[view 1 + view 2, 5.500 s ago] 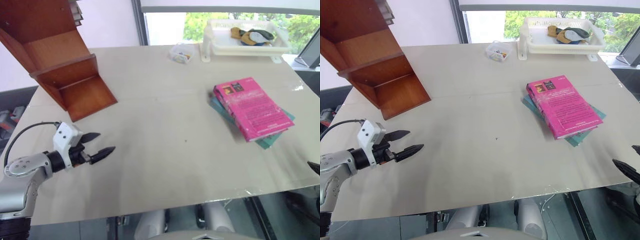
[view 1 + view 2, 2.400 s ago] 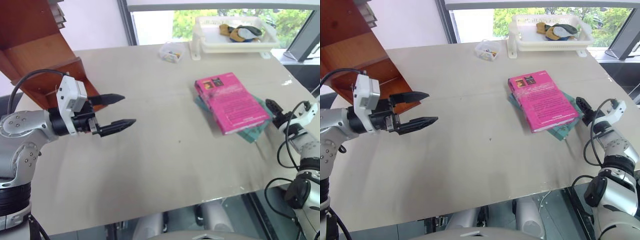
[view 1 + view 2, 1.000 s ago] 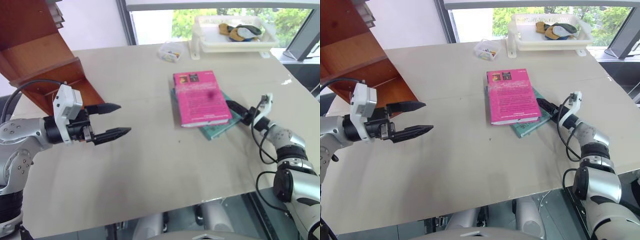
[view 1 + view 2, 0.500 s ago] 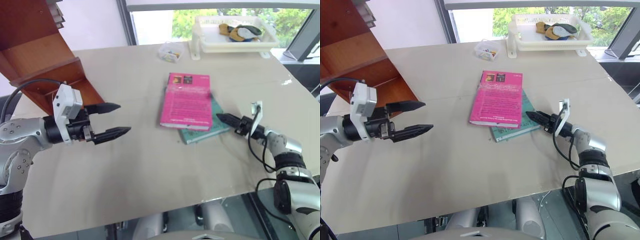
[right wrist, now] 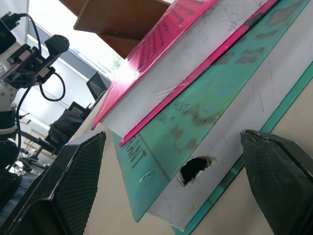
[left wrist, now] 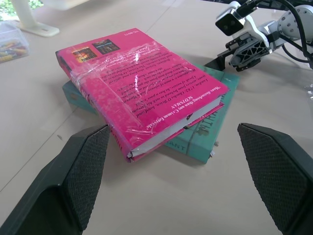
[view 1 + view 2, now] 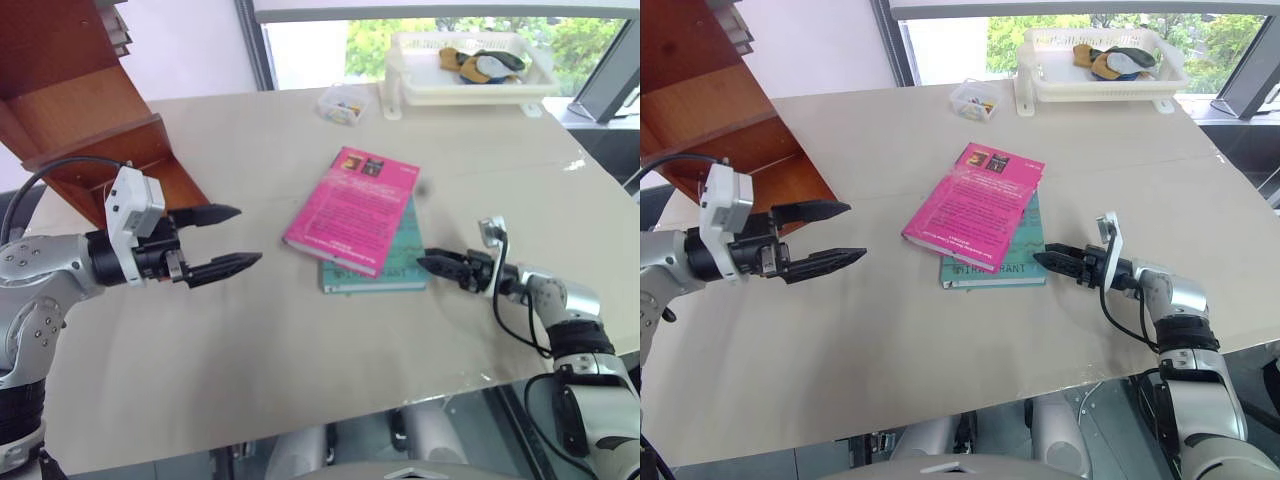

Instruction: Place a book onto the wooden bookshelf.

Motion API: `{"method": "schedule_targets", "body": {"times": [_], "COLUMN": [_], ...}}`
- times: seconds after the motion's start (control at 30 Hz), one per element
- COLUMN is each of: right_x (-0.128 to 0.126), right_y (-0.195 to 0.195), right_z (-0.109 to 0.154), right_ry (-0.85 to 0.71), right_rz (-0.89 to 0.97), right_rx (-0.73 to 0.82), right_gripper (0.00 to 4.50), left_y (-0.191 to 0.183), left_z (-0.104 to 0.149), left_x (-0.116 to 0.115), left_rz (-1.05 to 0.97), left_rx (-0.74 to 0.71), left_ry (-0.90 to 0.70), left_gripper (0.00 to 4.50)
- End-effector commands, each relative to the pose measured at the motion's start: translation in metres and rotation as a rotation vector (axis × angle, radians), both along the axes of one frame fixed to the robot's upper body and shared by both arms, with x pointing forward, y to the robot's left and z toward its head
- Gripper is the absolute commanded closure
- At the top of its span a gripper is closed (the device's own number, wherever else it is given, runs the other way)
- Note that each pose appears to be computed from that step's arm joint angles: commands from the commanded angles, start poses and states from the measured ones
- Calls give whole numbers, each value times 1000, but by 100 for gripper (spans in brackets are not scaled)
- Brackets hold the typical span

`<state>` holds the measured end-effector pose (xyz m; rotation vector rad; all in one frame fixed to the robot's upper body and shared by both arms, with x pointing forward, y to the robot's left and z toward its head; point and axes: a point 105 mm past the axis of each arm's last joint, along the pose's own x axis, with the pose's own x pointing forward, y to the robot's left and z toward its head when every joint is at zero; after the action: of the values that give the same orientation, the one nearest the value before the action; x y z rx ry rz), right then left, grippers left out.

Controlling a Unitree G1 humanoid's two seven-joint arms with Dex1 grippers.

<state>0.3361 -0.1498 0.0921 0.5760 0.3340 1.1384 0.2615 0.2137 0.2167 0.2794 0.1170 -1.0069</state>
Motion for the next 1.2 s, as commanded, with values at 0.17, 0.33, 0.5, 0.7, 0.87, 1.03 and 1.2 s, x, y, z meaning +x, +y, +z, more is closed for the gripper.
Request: {"method": "schedule_targets", "body": {"times": [0.17, 0.33, 0.5, 0.7, 0.87, 1.03, 1.2], "right_x": [24, 50, 89, 116, 130, 132, 129], "right_y": [-48, -59, -58, -29, -9, 18, 46], "right_z": [29, 66, 88, 104, 106, 102, 99], "right_ry": [-156, -286, -258, -208, -131, -82, -65], "right_rz": [-277, -457, -584, -605, -658, -621, -533], "right_rx": [-124, -190, -142, -41, 27, 63, 68], "right_gripper": [0, 0, 0, 0, 0, 0, 0], "left_y": [2, 0, -1, 1, 4, 7, 9], "left_z": [6, 3, 3, 4, 1, 0, -2], "left_x": [0, 1, 6, 3, -4, -11, -14], "left_rz": [16, 10, -4, 5, 38, 68, 86], "left_rx": [-2, -20, -17, -13, -17, -19, -22], "left_ry": [-38, -29, -33, -40, -41, -45, -42], "left_gripper": [2, 2, 2, 2, 2, 2, 2]}}
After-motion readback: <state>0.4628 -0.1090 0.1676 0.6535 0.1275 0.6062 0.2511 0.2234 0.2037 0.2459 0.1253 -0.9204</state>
